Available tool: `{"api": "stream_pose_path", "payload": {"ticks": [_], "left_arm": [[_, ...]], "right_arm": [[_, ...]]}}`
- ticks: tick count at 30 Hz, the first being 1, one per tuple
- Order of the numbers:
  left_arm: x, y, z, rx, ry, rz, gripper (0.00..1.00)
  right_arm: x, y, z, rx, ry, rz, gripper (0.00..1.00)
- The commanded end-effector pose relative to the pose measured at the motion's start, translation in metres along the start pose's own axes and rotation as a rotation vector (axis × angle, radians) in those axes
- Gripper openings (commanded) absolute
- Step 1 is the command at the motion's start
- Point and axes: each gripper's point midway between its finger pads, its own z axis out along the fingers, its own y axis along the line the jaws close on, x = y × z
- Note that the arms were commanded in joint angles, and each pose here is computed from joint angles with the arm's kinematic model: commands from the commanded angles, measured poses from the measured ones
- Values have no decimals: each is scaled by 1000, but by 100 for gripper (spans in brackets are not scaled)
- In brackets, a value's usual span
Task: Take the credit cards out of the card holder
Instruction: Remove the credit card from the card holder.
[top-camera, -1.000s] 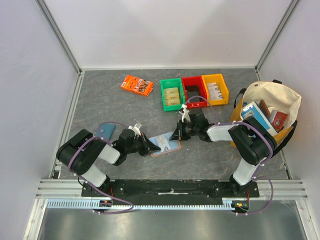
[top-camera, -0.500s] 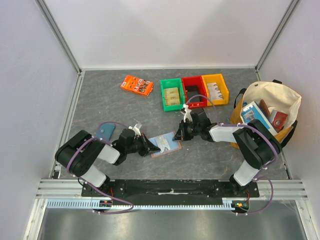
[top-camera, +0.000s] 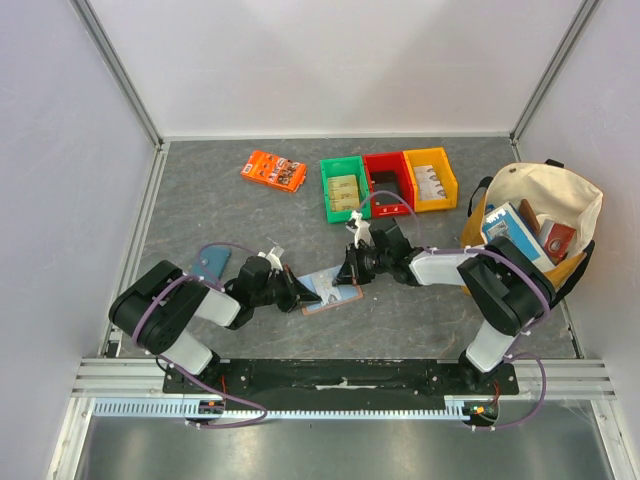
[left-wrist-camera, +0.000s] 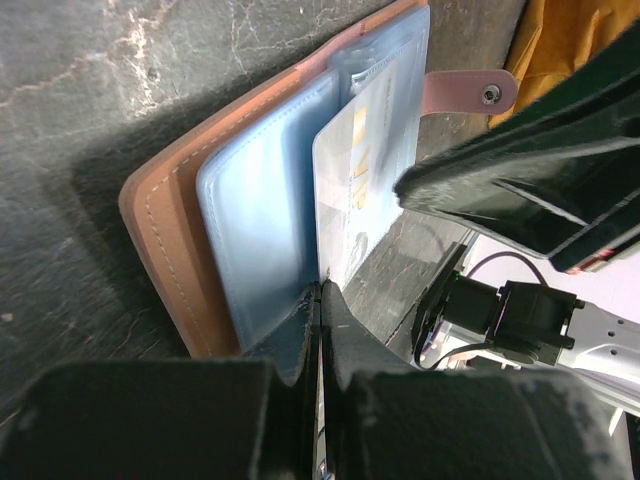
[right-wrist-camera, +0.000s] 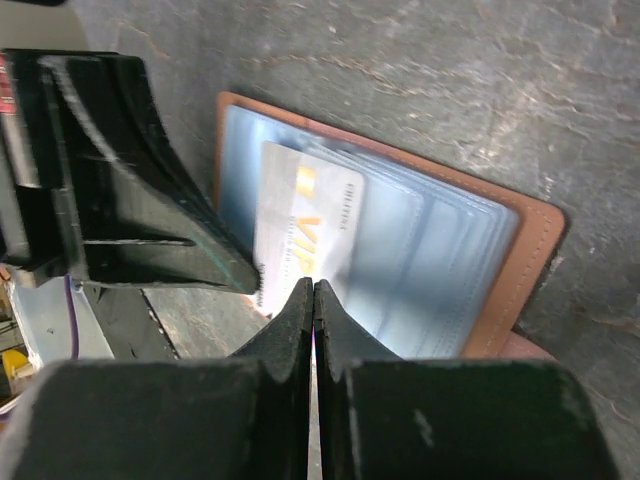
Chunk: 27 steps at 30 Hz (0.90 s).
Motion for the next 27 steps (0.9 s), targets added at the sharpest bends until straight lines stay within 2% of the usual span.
{"api": "stream_pose_path", "payload": {"ticks": [1, 7, 13, 16, 27], "left_arm": [[-7, -10, 1, 26, -16, 53, 2], [-10, -10, 1, 19, -29, 49, 2], [-22, -10, 1, 14, -61, 41, 25], [-32, -10, 3, 13, -77, 37, 31], [-56, -6, 12, 15, -92, 37, 30]], "right_arm": [[2, -11, 11, 19, 2, 24, 3], [28, -35, 8, 89, 32, 73, 1], [41, -44, 3, 106, 55, 88, 1], [43, -44, 3, 104, 60, 90, 0], [44, -45, 3, 104, 65, 88, 0]]}}
